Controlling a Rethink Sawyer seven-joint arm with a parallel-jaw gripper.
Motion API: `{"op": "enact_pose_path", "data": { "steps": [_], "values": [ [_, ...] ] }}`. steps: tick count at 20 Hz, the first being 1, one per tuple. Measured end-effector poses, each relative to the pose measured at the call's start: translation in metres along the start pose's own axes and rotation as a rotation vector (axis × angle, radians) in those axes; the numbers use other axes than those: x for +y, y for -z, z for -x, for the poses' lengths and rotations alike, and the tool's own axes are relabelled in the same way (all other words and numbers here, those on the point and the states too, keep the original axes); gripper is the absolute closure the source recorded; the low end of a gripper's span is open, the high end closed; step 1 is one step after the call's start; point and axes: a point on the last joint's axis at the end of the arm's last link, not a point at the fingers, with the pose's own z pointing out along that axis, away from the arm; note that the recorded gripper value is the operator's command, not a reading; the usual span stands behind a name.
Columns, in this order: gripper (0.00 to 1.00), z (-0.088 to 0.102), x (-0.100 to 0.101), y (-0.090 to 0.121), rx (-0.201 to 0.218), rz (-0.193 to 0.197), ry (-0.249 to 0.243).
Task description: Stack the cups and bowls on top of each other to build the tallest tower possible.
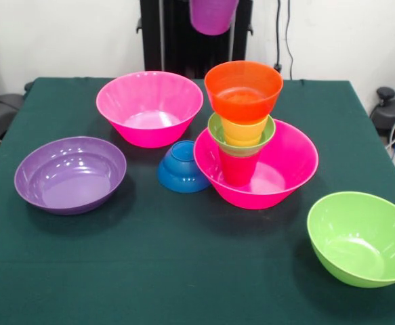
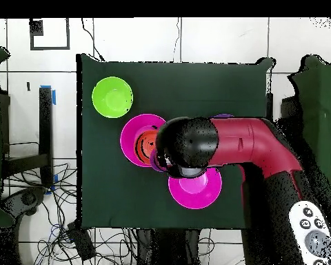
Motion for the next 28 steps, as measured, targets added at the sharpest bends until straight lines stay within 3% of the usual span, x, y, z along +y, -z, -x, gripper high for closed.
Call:
{"op": "enact_pose_path", "data": {
  "steps": [9,17,28],
  "values": [
    [1.0,0.007,0.012,-0.005,-0.007,0.0,-0.013],
    [1.0,0.024,0.005,-0.026,-0.056,0.012,-0.038],
    [1.0,0.031,0.016,-0.042,-0.038,0.019,-0.039]
  ]
}}
